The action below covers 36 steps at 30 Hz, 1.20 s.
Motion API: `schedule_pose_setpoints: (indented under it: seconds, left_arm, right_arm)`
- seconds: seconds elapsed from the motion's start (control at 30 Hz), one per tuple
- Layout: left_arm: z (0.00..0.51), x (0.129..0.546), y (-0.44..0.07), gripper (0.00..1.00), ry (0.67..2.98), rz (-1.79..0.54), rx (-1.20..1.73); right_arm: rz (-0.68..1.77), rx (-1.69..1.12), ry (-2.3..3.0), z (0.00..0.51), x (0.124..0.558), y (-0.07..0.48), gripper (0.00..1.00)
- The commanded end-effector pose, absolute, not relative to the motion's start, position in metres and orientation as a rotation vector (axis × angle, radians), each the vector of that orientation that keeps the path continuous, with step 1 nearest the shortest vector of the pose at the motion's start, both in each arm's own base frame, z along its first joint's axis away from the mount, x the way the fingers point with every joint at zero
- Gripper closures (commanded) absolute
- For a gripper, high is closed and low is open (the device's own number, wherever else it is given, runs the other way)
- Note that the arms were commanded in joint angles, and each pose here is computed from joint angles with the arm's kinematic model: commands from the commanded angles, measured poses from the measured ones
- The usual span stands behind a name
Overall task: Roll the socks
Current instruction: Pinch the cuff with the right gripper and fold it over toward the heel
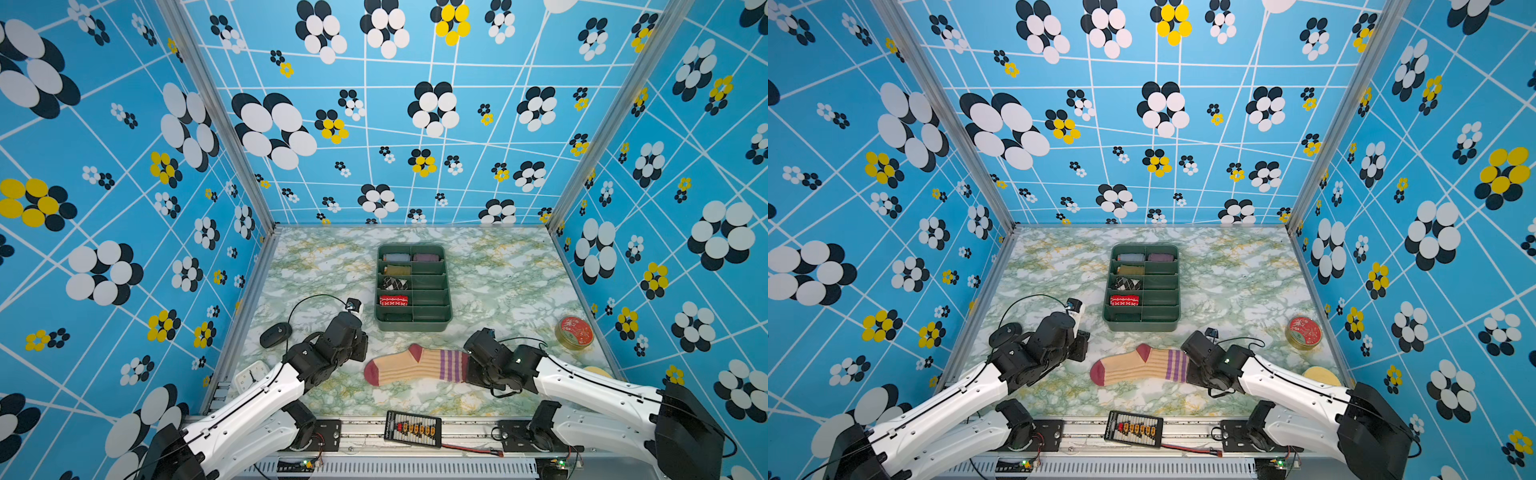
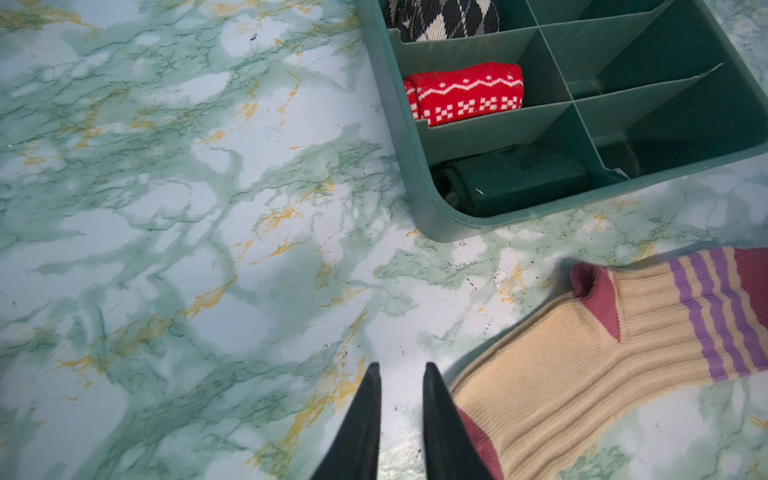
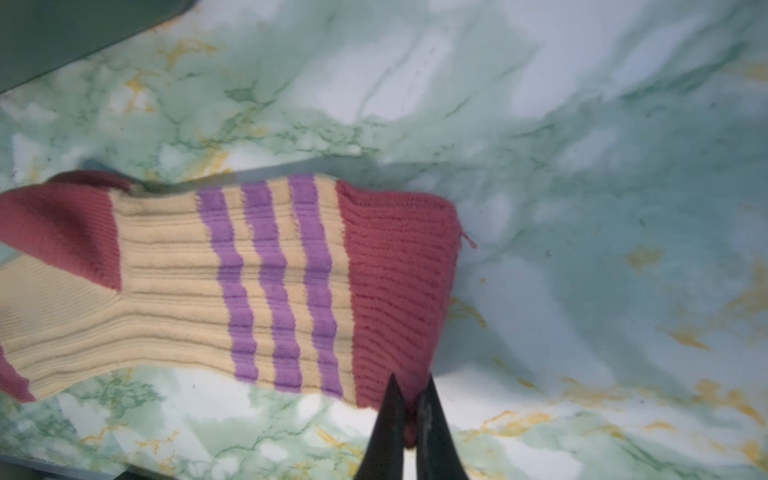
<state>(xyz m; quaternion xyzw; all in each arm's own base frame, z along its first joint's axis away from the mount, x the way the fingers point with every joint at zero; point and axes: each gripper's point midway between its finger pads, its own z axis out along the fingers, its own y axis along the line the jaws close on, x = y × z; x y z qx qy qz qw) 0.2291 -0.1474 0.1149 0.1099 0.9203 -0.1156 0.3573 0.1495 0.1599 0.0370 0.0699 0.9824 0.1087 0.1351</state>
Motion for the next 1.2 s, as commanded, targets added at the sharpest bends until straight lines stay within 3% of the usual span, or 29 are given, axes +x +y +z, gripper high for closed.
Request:
schedule_pose_setpoints:
  seconds: [0.0, 0.4, 0.63, 1.17]
  left_arm:
    - [0.116, 0.228, -0.145, 0.79, 2.372, -0.306, 0.281]
    - [0.124, 0.225, -0.142, 0.79, 2.355, -0.319, 0.268]
    - [0.125, 0.224, -0.141, 0.79, 2.350, -0.328, 0.260]
    - [0.124, 0.224, -0.141, 0.79, 2.346, -0.339, 0.252]
  right_arm:
    - [0.215, 0.079, 2.802, 0.050, 0.156, 0.163, 0.97]
    - [0.021, -0.301, 2.757, 0.066, 0.164, 0.218, 0.98]
    - [0.097, -0.437, 2.780, 0.060, 0.157, 0.252, 0.98]
    - [0.117, -0.592, 2.803, 0.049, 0.149, 0.273, 0.93]
